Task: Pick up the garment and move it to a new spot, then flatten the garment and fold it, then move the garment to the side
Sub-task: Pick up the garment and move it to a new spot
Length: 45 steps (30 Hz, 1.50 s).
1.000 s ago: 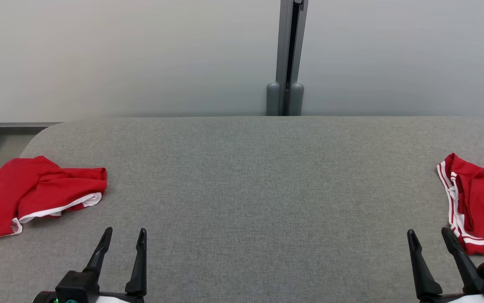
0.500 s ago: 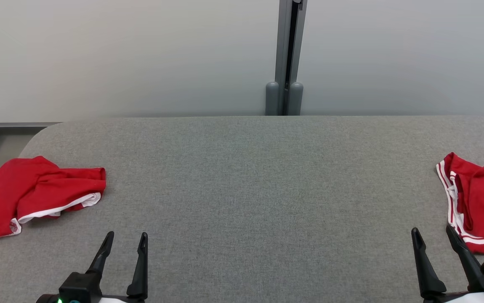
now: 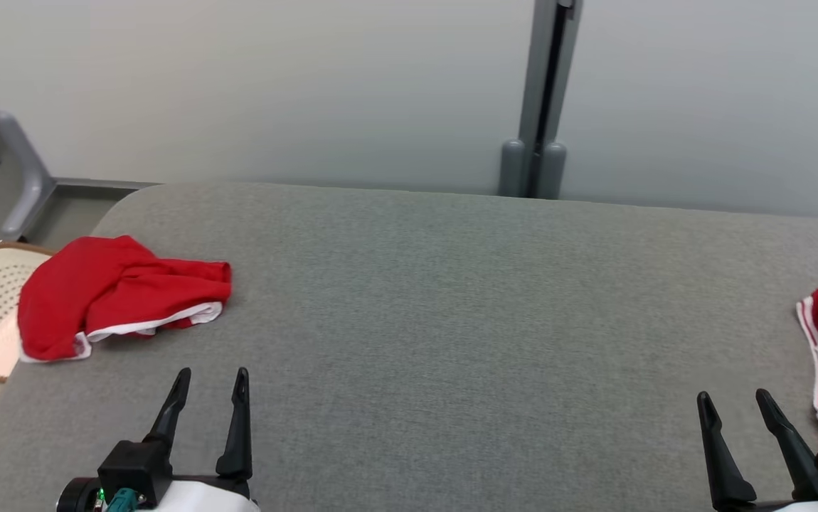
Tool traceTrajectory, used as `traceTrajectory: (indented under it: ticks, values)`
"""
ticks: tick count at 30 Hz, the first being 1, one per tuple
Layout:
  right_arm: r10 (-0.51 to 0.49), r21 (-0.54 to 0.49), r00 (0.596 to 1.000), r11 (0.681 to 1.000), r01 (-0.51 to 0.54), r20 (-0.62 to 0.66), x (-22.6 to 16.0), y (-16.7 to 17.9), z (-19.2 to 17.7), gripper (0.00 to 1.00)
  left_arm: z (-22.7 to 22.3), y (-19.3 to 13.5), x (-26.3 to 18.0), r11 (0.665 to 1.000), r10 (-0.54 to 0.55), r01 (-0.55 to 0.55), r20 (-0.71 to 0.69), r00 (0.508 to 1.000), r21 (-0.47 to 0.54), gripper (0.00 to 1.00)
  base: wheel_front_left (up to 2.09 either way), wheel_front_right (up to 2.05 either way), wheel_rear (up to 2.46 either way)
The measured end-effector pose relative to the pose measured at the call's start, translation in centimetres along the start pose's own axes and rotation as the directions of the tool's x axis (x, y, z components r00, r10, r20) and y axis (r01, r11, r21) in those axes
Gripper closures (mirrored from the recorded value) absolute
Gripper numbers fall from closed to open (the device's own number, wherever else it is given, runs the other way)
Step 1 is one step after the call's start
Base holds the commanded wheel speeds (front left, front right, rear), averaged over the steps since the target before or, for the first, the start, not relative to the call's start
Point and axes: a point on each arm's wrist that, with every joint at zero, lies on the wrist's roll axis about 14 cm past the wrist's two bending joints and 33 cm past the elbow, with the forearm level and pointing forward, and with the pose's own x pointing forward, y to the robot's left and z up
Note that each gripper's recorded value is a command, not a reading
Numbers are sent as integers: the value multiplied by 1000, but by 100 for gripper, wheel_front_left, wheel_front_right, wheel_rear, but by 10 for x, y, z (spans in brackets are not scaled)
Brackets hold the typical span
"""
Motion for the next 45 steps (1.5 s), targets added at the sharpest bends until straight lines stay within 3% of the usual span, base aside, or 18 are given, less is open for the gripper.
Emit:
traceTrajectory:
  ticks: [11,19,25,33,41,45]
  values:
    - [238,-45,971,970,-239,-28,38,68,3,0,19,66,-35,977,213,-214,61,975,14,0,0,0,0]
    - [433,-64,901,899,-434,-31,65,131,8,0,37,118,-68,917,396,-399,113,911,3,0,0,0,0]
    - [479,-43,876,876,-481,-56,79,144,-1,0,42,127,-71,895,442,-445,123,888,-1,0,0,0,0]
    - [487,-35,871,871,-490,-63,86,146,-7,0,42,126,-65,899,436,-438,122,892,-9,0,0,0,0]
    - [446,-16,893,894,-448,-61,98,128,-9,0,43,123,-22,929,368,-370,105,924,-5,0,0,0,0]
    - [446,-19,893,894,-448,-63,109,125,-10,0,46,134,12,929,369,-369,97,924,-20,0,0,0,0]
